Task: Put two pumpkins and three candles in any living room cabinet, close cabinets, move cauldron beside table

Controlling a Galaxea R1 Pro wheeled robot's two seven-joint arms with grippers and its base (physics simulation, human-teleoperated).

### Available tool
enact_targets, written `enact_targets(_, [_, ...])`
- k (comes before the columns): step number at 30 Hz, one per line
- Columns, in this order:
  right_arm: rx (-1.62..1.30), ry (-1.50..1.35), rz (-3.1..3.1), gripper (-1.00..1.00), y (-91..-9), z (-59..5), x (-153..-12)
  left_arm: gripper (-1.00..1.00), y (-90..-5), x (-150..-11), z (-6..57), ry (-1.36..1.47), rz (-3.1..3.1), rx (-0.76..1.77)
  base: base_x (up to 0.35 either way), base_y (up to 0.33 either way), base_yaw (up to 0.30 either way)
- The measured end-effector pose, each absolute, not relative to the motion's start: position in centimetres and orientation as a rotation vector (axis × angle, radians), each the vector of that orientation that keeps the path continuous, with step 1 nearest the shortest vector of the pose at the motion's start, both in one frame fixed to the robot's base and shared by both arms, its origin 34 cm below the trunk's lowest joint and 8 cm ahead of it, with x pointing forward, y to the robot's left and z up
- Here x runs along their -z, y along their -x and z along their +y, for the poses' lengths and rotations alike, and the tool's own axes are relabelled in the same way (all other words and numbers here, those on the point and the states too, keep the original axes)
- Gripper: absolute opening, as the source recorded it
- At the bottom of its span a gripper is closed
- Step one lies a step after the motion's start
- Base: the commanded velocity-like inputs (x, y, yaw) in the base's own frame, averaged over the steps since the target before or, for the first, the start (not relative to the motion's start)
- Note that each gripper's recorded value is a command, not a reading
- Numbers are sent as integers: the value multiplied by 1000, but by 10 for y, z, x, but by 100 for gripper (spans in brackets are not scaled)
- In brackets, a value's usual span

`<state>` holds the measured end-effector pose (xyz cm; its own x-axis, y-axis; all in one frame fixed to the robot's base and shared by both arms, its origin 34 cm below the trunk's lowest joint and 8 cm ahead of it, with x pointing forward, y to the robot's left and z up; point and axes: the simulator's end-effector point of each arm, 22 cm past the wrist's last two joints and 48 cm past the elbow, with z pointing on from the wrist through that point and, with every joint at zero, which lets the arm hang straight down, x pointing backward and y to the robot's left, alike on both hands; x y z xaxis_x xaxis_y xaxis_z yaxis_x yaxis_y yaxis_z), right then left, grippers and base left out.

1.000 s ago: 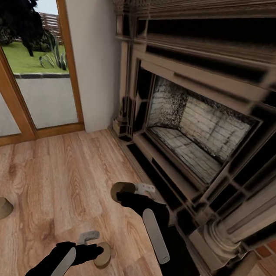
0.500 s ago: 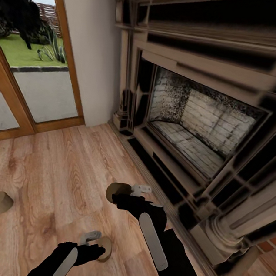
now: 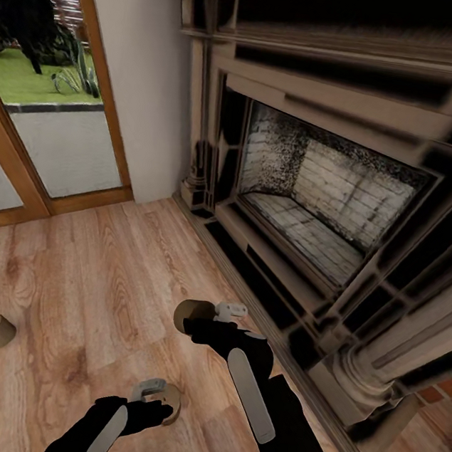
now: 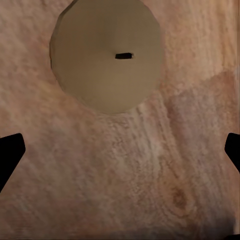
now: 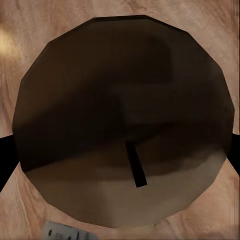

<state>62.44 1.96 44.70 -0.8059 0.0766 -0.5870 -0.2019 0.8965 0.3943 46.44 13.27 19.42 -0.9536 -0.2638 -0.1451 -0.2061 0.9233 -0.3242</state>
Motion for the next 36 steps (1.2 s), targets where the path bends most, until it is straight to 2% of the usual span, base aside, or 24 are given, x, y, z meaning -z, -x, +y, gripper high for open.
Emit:
enact_targets(7, [-594,90,2436,-100,-625,20,-448,100,-464,-194,133,357,2897,459,0,0,-168])
enact_targets(36, [-598,130,2433,-100,-619,30,-448,100,-464,-193,137,365,2898,448,57,24,-3])
